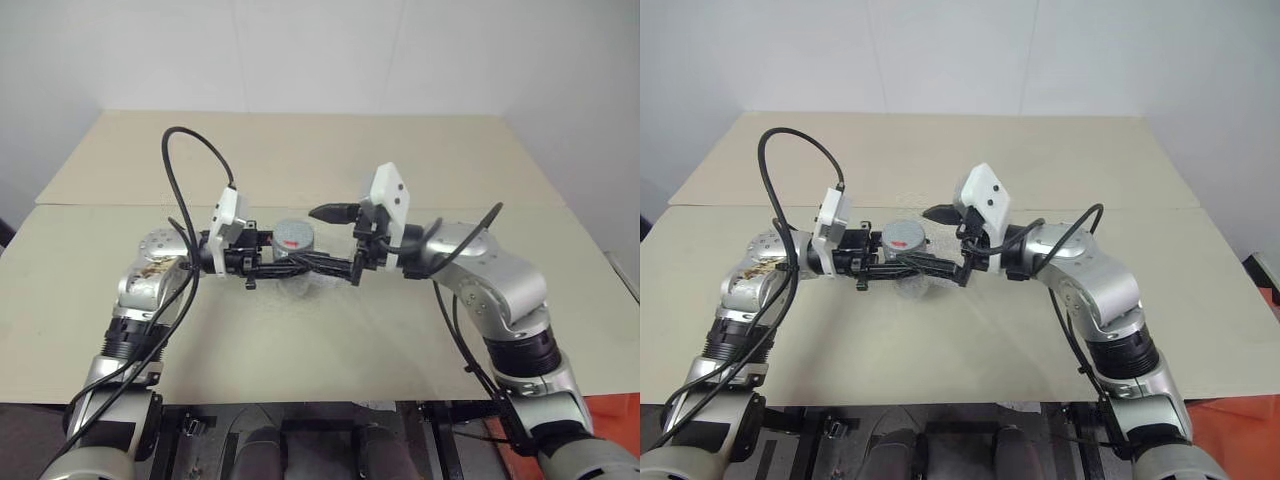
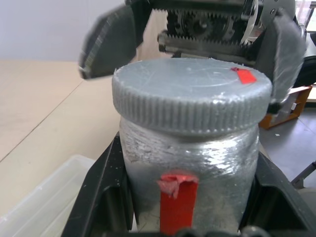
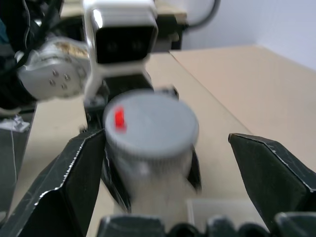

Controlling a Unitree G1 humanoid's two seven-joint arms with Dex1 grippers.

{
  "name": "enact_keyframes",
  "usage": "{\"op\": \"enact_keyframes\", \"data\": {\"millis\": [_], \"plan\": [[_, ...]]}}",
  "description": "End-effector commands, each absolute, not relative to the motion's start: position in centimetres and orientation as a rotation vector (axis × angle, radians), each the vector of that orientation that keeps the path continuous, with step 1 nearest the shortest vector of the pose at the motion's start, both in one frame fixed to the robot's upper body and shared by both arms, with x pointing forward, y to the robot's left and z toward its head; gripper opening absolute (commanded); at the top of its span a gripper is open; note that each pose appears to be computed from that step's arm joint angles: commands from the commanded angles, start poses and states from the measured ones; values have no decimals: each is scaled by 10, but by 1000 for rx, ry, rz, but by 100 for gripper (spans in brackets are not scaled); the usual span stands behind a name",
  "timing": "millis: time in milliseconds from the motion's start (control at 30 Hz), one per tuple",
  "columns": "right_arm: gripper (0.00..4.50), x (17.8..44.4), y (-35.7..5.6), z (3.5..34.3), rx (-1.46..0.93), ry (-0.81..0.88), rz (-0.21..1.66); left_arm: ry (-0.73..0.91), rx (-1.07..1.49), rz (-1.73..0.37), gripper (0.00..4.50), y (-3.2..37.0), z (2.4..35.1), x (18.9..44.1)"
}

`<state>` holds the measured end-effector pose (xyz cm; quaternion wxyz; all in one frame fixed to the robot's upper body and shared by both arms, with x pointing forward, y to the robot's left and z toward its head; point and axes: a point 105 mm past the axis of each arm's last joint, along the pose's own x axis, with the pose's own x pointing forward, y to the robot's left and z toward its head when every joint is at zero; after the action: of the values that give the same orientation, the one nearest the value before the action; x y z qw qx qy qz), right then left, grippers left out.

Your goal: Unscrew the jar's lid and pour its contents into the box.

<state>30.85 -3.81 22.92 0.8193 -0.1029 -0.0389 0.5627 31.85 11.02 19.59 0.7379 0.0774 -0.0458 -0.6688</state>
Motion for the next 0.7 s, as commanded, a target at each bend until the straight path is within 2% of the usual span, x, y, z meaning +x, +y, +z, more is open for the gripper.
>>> {"op": "enact_keyframes", "data": {"millis": [33,300,533,700], "plan": [[448,323,-71,241,-223,-116,1056,-164,193,-1529,208,107,207,308],[448,308,-74,236,-246,-107,1115,-162,190,-1525,208,107,206,308],[448,276,-59,255,-223,-195,1293,-162,195,-1509,208,104,204,318],[448,284,-33,261,-201,-202,1281,-181,197,-1530,208,95,206,321]]}}
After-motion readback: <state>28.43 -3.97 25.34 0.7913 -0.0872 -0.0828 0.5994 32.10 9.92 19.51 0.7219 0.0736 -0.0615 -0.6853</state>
